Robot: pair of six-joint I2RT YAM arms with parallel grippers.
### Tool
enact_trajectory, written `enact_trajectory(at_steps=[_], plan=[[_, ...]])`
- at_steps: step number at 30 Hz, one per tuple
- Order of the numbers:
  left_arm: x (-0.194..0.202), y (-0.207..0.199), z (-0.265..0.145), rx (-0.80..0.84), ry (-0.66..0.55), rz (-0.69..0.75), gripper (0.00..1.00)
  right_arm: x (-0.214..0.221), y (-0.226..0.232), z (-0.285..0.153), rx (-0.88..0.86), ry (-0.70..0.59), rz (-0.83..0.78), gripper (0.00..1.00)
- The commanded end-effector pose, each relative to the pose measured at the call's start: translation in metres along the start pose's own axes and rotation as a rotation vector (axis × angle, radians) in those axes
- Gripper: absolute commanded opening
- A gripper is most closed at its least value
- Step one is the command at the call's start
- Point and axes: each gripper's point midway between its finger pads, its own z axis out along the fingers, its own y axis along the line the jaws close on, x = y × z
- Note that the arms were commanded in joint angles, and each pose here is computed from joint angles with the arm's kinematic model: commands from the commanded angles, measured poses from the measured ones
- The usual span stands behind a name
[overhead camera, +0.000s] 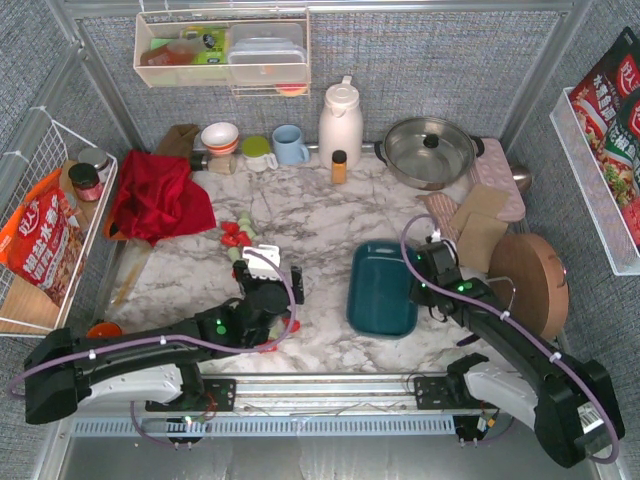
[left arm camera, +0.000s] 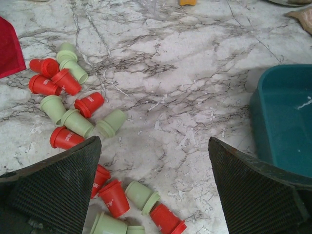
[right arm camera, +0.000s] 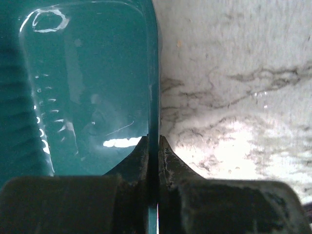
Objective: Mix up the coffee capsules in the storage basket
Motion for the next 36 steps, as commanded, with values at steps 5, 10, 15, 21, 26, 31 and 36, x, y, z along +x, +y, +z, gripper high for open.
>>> enact_trajectory(at_steps=[5, 10, 15, 21, 26, 31, 36], plan=[[-0.010, -0.002, 0.001, 0.023, -0.070, -0.073, 0.99, -0.082, 0.027, 0.003, -0.003, -0.210, -0.022, 0.00], [-0.006, -0.002, -0.001, 0.018, -0.027, -0.050, 0.99, -0.146, 0.062, 0.012, -0.037, -0.210, -0.126, 0.00], [0.002, 0.012, -0.006, -0.027, 0.010, -0.048, 0.99, -0.186, 0.077, 0.042, -0.085, -0.109, -0.133, 0.00], [0.004, 0.024, -0.011, -0.025, -0.020, -0.101, 0.99, -0.184, 0.071, 0.080, -0.105, 0.022, -0.149, 0.00], [-0.002, 0.030, -0.014, -0.031, -0.057, -0.119, 0.99, -0.177, 0.054, 0.101, -0.105, 0.074, -0.116, 0.00], [-0.004, 0.031, -0.014, -0.036, -0.061, -0.115, 0.99, -0.175, 0.044, 0.111, -0.085, 0.067, -0.094, 0.00], [0.004, 0.030, -0.010, -0.039, -0.051, -0.124, 0.99, -0.171, 0.037, 0.123, -0.070, 0.072, -0.103, 0.12]])
